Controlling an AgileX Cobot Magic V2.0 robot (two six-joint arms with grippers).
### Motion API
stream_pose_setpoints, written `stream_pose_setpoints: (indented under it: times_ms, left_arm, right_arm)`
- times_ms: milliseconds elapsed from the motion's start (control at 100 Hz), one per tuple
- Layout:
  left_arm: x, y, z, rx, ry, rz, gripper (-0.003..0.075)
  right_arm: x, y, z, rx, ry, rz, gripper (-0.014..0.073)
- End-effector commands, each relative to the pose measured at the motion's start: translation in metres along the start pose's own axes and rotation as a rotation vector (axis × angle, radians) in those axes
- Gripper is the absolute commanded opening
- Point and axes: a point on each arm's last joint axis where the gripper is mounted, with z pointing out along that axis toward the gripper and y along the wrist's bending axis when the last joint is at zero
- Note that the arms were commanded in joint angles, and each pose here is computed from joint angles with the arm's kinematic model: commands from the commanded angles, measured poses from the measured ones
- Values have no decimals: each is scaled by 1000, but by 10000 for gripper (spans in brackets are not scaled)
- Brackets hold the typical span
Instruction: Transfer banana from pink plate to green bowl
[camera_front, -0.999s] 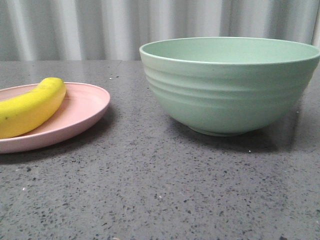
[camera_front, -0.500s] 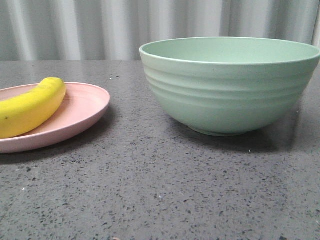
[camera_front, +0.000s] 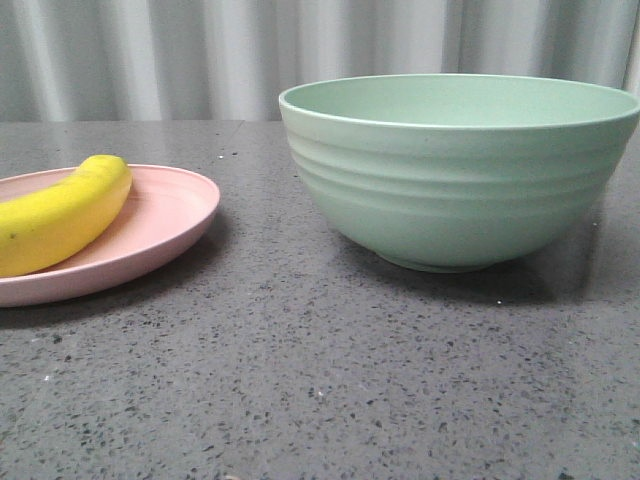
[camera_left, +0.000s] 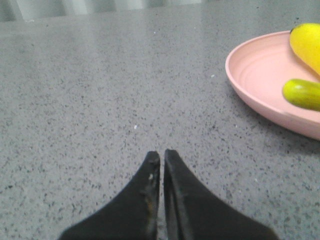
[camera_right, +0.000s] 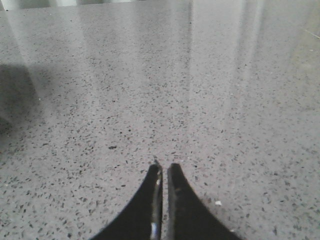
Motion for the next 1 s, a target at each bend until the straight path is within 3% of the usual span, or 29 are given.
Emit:
stream_pose_setpoints:
  times_ms: [0, 450, 780, 989]
  left_arm:
    - [-9, 0, -2, -8, -146, -5, -20]
    - [-13, 1, -3, -9, -183, -4, -20]
    - [-16, 0, -3, -7, -219, -16, -20]
    - [-18, 1, -4, -7, -242, -16, -20]
  right_arm:
    - [3, 0, 0, 6, -29, -14, -64]
    - [3, 0, 0, 6, -37, -16, -64]
    - [-12, 1, -1, -6, -194, -17, -64]
    - [-11, 1, -1, -5, -185, -21, -64]
